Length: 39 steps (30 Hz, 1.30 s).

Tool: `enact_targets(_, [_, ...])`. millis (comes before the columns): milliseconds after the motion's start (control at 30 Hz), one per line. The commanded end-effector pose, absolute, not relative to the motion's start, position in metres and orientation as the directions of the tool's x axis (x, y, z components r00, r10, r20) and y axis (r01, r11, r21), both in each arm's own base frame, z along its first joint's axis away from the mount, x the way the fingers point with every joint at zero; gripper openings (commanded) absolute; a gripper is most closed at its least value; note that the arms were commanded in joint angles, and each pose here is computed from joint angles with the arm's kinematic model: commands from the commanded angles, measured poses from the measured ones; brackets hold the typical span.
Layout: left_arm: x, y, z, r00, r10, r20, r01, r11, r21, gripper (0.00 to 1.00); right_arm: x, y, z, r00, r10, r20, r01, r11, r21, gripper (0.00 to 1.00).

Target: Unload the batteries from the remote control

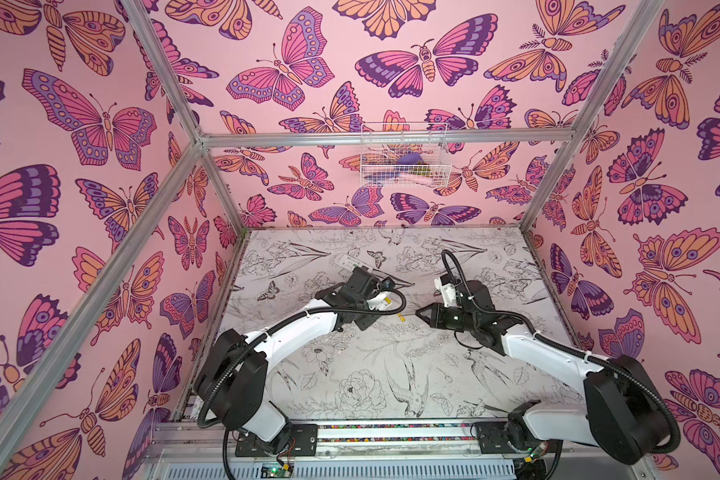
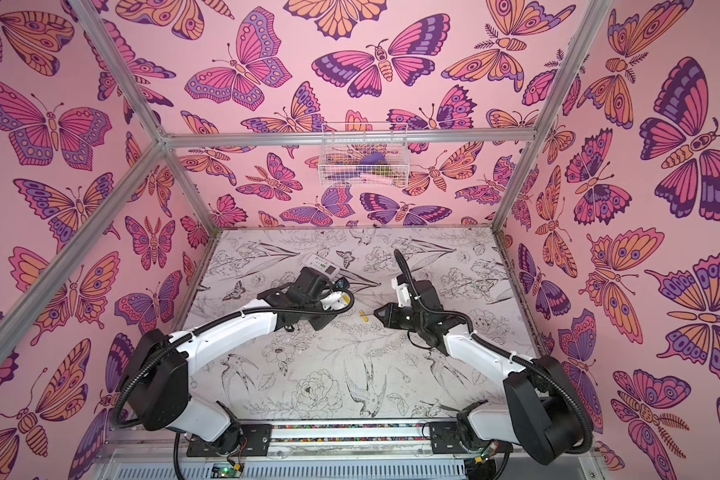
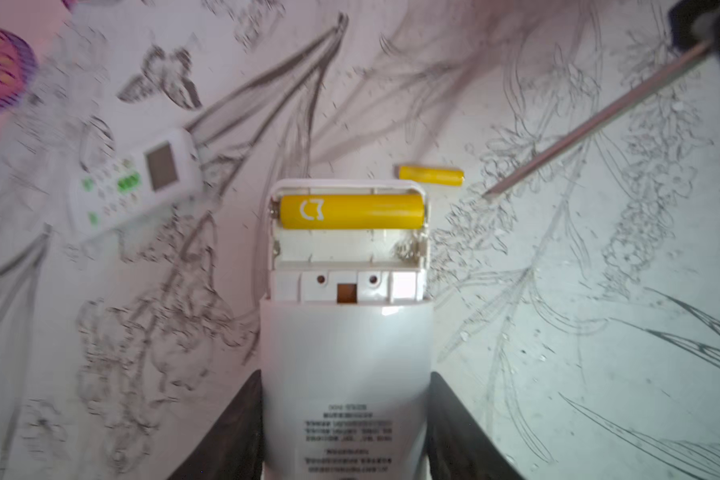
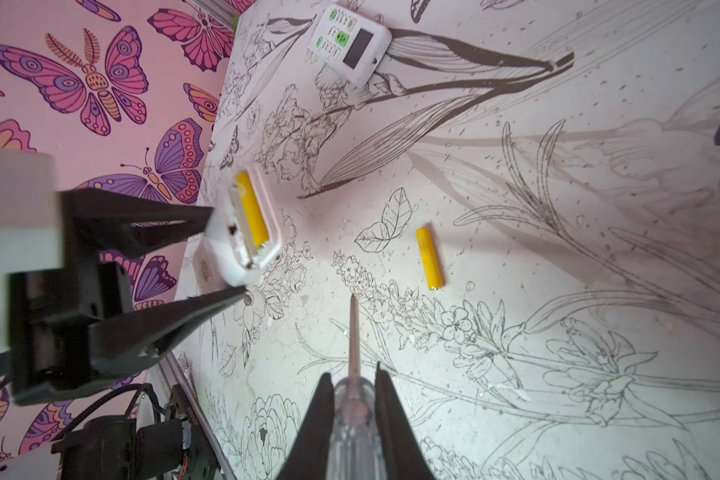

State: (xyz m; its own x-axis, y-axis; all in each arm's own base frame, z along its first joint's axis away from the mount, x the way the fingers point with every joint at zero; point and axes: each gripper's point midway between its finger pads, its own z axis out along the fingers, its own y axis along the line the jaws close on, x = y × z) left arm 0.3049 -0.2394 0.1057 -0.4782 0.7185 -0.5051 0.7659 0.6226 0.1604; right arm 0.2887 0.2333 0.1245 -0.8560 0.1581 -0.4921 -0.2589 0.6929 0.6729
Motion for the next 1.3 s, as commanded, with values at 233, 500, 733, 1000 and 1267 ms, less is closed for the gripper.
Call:
enact_targets(233, [0.276,-0.229,0.056,-0.675,0.615,-0.407,0.681,0.732,-0.023,0.0,0.259,0.25,0.107,-0.874,0.084,-0.479,-0.274,0.728,0.628,0.0])
enact_targets(500, [0.275,-0.232,0.037,-0.709,0.6,-0.371,0.662,0.747,-0.057,0.01,0.252,0.241,0.093,-0.878,0.081,-0.472,-0.25,0.764,0.594,0.0])
enact_targets(733, [0.27,-0.231,0.022,-0.728,0.6,-0.332,0.654,0.753,-0.07,0.04,0.255,0.241,0.085,-0.879,0.098,-0.466,-0.23,0.769,0.596,0.0])
enact_targets(1000, [0.272,-0.231,0.015,-0.745,0.591,-0.31,0.638,0.767,-0.07,0.23,0.256,0.247,0.083,-0.883,0.101,-0.458,-0.231,0.756,0.612,0.0])
enact_targets(1267, [0.266,-0.232,0.015,-0.751,0.585,-0.307,0.635,0.767,-0.091,0.52,0.253,0.255,0.075,-0.89,0.086,-0.448,-0.235,0.755,0.612,0.0])
